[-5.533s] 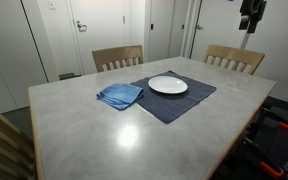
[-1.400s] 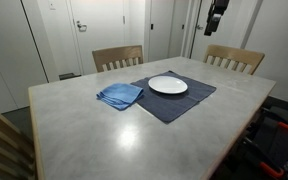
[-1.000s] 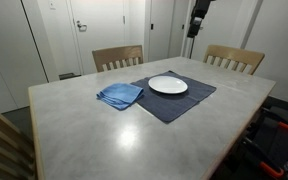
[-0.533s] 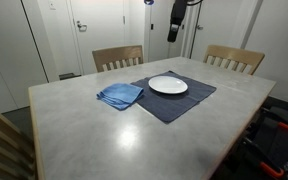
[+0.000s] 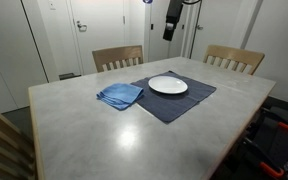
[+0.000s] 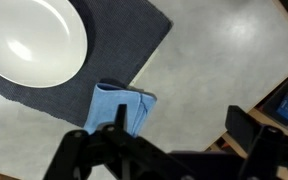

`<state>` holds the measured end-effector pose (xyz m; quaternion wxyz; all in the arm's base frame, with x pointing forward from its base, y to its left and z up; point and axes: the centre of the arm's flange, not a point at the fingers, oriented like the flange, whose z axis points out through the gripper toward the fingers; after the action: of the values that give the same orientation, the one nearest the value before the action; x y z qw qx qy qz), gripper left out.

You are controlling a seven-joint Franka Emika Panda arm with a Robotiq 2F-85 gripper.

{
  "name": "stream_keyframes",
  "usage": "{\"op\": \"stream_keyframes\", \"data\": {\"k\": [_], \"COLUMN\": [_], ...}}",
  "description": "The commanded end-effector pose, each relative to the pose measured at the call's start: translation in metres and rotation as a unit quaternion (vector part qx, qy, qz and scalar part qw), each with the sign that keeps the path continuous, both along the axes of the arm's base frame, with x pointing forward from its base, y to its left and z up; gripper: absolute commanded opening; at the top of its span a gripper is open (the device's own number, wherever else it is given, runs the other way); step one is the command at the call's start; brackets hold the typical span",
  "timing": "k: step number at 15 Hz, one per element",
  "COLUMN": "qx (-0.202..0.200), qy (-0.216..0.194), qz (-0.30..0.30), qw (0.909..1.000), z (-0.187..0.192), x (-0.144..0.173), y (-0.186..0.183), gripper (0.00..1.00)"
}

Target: Use the blue towel to wipe the white plate then put the blue towel on the table

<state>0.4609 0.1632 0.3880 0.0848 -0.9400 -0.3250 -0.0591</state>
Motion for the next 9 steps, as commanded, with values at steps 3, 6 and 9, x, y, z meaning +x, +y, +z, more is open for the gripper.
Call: {"op": "stream_keyframes", "data": {"k": [3, 6, 9], "qx": [-0.004, -0.004, -0.012], "qy": [-0.025, -0.027, -0.036], "qz": [-0.019, -0.026, -0.050], "qw": [0.9995, 0.9993, 0.9980], "z": [-0.001, -0.006, -0.016], "x": [0.050, 0.073, 0.095], "y": [0.046, 0.076, 0.101], "gripper": [1.00, 1.00, 1.00]}}
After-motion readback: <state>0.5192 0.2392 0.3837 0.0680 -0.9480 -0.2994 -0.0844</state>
